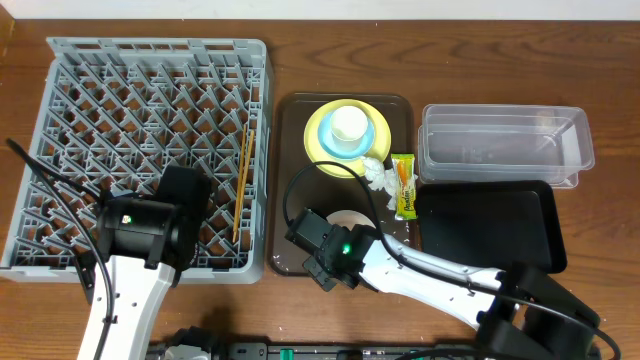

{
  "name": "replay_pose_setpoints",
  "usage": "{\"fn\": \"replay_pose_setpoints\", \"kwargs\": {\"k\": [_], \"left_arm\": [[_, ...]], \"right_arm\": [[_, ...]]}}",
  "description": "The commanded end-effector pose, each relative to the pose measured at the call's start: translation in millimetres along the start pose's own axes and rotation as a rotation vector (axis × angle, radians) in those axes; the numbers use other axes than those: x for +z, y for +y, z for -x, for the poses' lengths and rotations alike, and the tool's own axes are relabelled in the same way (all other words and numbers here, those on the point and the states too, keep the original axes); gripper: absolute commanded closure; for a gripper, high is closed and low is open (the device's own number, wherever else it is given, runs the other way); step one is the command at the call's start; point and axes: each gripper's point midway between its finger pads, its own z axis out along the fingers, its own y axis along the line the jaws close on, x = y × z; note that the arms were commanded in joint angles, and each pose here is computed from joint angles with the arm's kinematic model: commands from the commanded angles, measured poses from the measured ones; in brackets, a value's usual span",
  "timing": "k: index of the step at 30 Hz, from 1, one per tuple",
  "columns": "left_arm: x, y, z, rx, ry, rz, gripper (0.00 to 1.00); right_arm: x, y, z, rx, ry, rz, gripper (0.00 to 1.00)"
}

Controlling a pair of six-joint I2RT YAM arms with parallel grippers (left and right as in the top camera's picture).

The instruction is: Sort waste into correct bins and load items into the dishwasher

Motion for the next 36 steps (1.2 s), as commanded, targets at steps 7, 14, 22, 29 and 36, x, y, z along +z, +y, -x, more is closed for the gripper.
{"fn": "replay_pose_setpoints", "kwargs": {"k": [7, 14, 22, 29, 36], "left_arm": [[0, 10, -11, 0.022, 0.042, 0.034, 0.07], [0, 10, -11, 0.022, 0.042, 0.034, 0.07], [0, 10, -11, 0.022, 0.042, 0.034, 0.07], [0, 10, -11, 0.022, 0.042, 0.034, 0.07], [0, 10, -11, 0.022, 0.042, 0.034, 0.07]], "right_arm": [[-26, 3, 8, -0.017, -0.035, 0.016, 0.99], [-89, -19, 32, -0.001, -0.121, -0.029, 0.99], [-158, -79, 44, 0.178, -0.274, -0.044, 0.99], [-188, -161, 51, 0.380, -0.399, 0.034, 0.99], [-204, -240, 42, 0.575, -0.507, 0.071, 0.99]]}}
